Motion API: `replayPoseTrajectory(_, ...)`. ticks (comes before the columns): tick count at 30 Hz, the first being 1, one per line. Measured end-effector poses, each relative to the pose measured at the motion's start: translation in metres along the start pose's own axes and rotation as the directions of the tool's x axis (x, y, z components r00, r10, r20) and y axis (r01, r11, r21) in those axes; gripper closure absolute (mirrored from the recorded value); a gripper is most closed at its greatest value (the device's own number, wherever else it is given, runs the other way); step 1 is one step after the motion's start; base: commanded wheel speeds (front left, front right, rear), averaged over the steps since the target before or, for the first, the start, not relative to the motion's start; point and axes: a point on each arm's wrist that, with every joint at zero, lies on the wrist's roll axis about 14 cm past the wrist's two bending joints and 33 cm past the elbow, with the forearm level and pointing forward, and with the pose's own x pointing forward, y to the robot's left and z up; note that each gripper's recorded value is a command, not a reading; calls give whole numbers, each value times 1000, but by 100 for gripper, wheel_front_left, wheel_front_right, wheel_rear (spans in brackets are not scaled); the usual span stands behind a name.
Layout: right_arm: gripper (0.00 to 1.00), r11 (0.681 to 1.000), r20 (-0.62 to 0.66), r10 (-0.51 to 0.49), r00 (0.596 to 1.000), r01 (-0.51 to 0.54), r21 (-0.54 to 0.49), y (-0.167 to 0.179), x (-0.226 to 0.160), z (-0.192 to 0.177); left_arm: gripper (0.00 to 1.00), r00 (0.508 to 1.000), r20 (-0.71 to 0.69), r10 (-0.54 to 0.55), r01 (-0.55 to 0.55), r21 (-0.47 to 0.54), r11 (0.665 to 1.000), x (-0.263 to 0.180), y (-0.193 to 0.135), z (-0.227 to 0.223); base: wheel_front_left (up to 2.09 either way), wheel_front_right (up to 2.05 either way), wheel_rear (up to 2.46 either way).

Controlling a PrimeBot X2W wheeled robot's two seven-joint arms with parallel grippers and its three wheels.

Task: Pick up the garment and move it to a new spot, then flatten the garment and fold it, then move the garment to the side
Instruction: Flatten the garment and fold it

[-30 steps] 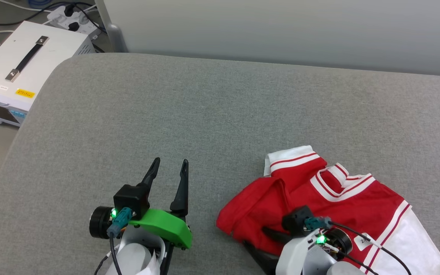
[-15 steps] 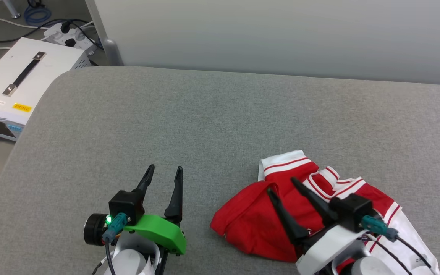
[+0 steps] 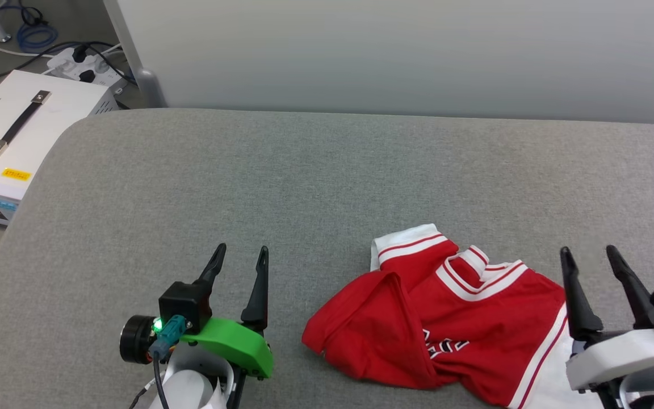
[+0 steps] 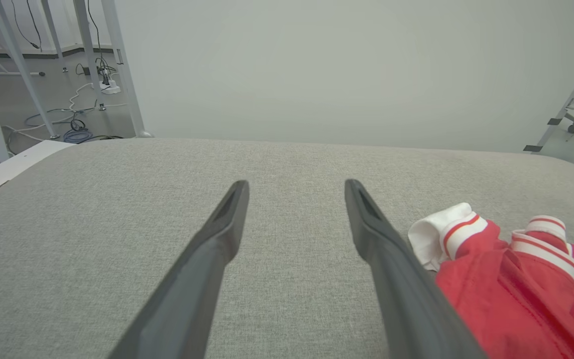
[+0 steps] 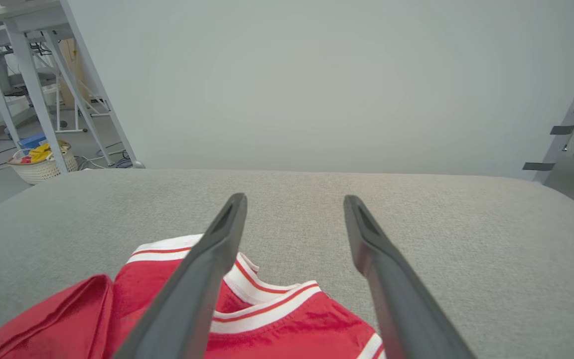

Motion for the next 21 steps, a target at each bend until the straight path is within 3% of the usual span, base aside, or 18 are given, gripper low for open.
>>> replayPoseTrajectory(6,0,995,-22,-93,995,93,-32,-27,-20,5,0,998,-37,-43,44,13,999,3,-10,-4,0,0,0)
replayPoseTrajectory(11,0,992,-34,-121,992,120,-31,-33,-26,4,0,965,-204,-164,167,0,986,1,-35,-32,0,0,0)
replayPoseTrajectory(16,0,992,-48,-128,991,127,-25,-33,-26,2,0,846,-436,-308,330,-26,944,-5,-68,-62,0,0,0)
replayPoseTrajectory(21,0,991,-67,-133,989,133,-17,-33,-27,-4,0,716,-604,-348,413,-35,910,-18,-78,-87,0,0,0)
